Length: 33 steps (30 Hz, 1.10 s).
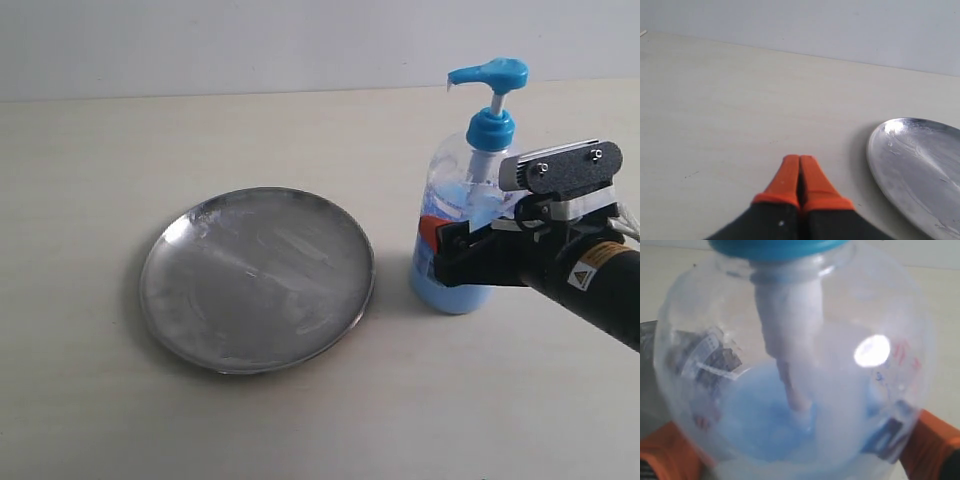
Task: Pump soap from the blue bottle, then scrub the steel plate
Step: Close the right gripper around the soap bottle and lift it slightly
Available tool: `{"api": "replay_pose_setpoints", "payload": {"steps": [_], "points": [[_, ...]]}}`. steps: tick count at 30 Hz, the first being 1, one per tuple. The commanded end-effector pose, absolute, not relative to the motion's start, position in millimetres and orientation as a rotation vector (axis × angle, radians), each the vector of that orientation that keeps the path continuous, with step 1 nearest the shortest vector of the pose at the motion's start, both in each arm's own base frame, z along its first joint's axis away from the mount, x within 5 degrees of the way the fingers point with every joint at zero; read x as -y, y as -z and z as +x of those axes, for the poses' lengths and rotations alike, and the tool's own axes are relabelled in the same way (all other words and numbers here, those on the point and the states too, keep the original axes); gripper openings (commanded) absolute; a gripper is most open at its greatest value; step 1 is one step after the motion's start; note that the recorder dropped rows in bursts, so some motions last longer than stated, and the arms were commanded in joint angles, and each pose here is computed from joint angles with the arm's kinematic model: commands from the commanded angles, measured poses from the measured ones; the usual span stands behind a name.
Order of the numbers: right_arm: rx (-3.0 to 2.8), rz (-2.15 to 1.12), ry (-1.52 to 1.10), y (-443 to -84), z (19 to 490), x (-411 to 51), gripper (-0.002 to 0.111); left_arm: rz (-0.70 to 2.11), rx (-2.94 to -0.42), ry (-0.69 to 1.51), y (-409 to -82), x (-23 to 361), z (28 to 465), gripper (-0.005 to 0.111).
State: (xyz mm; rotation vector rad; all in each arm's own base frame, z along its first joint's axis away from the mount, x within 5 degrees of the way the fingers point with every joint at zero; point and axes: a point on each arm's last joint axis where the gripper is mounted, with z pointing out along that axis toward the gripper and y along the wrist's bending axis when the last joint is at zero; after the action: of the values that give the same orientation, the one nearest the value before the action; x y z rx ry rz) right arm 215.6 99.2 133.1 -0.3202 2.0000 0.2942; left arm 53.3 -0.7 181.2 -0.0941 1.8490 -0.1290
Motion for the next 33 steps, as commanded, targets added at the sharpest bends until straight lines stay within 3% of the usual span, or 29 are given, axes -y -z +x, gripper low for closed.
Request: {"api": "replay_pose_setpoints", "payload": {"steps": [1, 33], "points": [[-1.975, -0.311, -0.302, -132, 226, -104, 0.088, -0.092, -1.844, 0.124, -181, 1, 53, 0.0], [-1.935, -0.203, -0.236, -135, 244, -103, 0.088, -0.092, -1.844, 0.124, -181, 1, 53, 0.0]]}}
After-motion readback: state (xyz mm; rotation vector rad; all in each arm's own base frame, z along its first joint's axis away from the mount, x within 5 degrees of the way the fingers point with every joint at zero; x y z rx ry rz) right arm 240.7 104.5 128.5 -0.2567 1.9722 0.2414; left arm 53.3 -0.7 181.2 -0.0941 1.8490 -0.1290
